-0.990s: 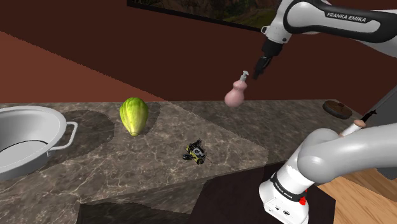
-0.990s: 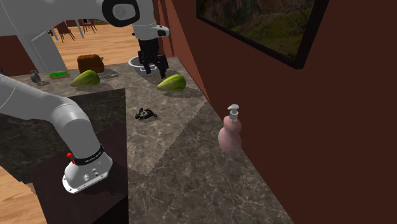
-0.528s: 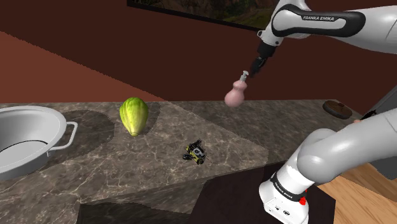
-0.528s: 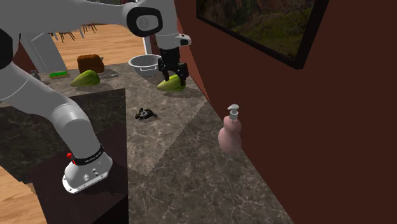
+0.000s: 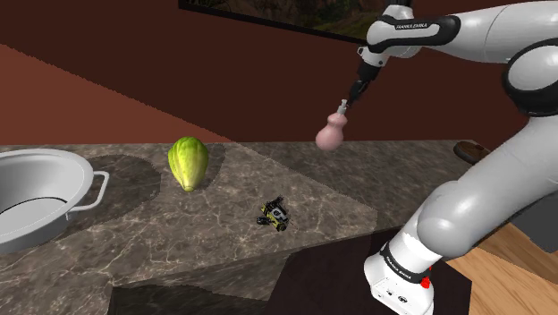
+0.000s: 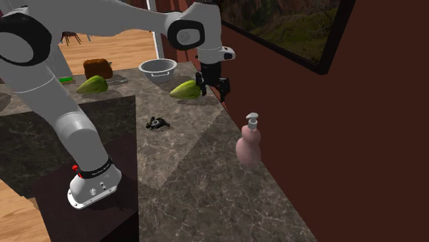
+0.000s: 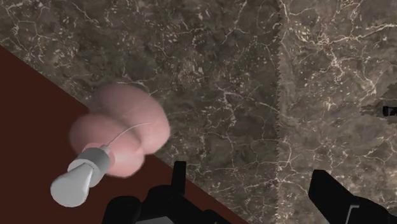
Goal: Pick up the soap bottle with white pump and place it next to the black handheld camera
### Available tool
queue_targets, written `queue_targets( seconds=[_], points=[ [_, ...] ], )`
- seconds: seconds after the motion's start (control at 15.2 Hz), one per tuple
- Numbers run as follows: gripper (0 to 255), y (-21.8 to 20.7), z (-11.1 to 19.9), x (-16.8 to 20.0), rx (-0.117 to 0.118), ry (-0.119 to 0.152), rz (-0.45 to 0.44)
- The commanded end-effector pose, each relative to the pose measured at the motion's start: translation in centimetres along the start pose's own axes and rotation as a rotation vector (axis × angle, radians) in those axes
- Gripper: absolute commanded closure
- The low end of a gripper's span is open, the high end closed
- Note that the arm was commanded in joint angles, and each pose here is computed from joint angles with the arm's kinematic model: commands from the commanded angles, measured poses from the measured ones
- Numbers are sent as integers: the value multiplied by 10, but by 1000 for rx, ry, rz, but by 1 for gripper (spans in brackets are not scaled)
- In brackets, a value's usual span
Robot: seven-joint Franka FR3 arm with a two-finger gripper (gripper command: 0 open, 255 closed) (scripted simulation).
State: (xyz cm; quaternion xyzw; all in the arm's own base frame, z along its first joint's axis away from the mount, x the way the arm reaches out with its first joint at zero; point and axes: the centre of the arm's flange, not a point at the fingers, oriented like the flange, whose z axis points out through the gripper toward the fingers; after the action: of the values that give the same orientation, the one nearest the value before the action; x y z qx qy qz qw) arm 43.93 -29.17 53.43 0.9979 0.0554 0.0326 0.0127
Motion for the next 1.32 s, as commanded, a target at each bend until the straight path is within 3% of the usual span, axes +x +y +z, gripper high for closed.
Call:
queue_targets(
  seconds=[0.0, 0.79, 1.25],
  points=[
    [0, 22, 9, 9, 0, 3, 1],
    [0, 159, 60, 63, 8, 20, 13],
    [0, 159, 96, 63, 8, 20, 13]
  ],
)
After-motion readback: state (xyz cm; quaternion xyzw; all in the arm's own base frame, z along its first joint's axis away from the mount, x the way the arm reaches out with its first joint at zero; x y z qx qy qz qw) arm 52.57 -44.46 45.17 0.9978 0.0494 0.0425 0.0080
